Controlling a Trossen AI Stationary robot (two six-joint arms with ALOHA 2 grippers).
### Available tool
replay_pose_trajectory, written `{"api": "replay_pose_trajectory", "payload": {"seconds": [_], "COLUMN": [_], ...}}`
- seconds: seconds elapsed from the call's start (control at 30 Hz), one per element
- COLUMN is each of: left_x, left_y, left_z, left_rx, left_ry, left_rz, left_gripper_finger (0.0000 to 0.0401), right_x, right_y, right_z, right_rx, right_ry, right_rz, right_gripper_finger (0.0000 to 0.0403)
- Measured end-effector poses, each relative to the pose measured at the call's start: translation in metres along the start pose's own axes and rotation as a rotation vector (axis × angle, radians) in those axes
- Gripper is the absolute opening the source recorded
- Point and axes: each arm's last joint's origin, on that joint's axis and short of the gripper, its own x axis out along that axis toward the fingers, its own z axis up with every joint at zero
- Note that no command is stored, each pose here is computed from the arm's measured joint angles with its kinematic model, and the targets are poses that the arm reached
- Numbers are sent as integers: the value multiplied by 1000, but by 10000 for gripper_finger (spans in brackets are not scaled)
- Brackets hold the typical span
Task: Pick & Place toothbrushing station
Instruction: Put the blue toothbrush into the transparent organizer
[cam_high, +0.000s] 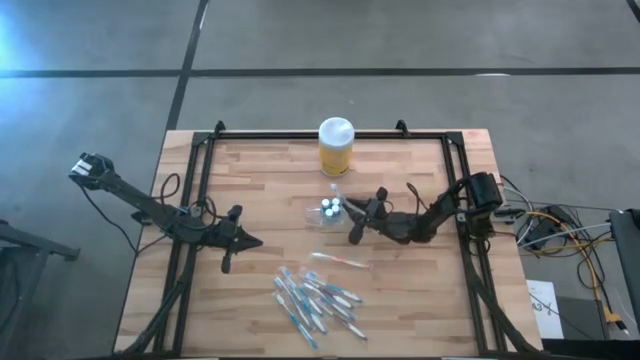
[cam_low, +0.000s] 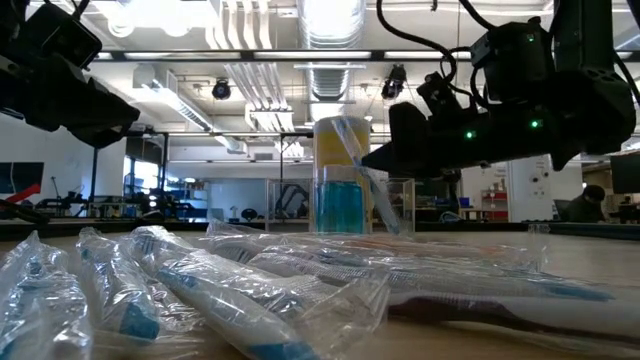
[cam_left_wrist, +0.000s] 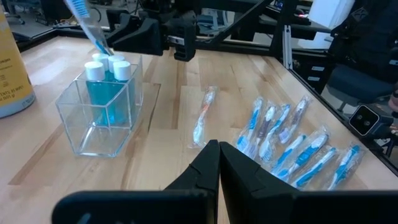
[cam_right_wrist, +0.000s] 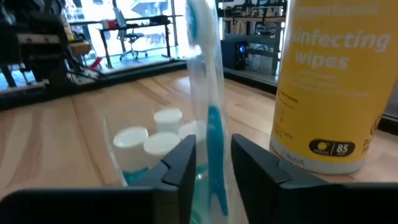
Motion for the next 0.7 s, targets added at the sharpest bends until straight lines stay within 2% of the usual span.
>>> {"api": "replay_pose_trajectory", "payload": {"seconds": [0.23,0.5,0.7], "left_x": [0,0,0], "left_y": [0,0,0], "left_z": [0,0,0], "left_rx": [-20,-21,-22], "left_ry": [1,5,5], "left_rz": [-3,-17,-17], "left_gripper_finger": [14,14,14], "right_x": [-8,-28,-48], "right_y": [5,12,26], "right_z": [20,61,94], "right_rx": [-2,-83,-168], "right_ry": [-18,1,187], "right_rz": [27,74,124], "right_gripper_finger": [148,162,162]}}
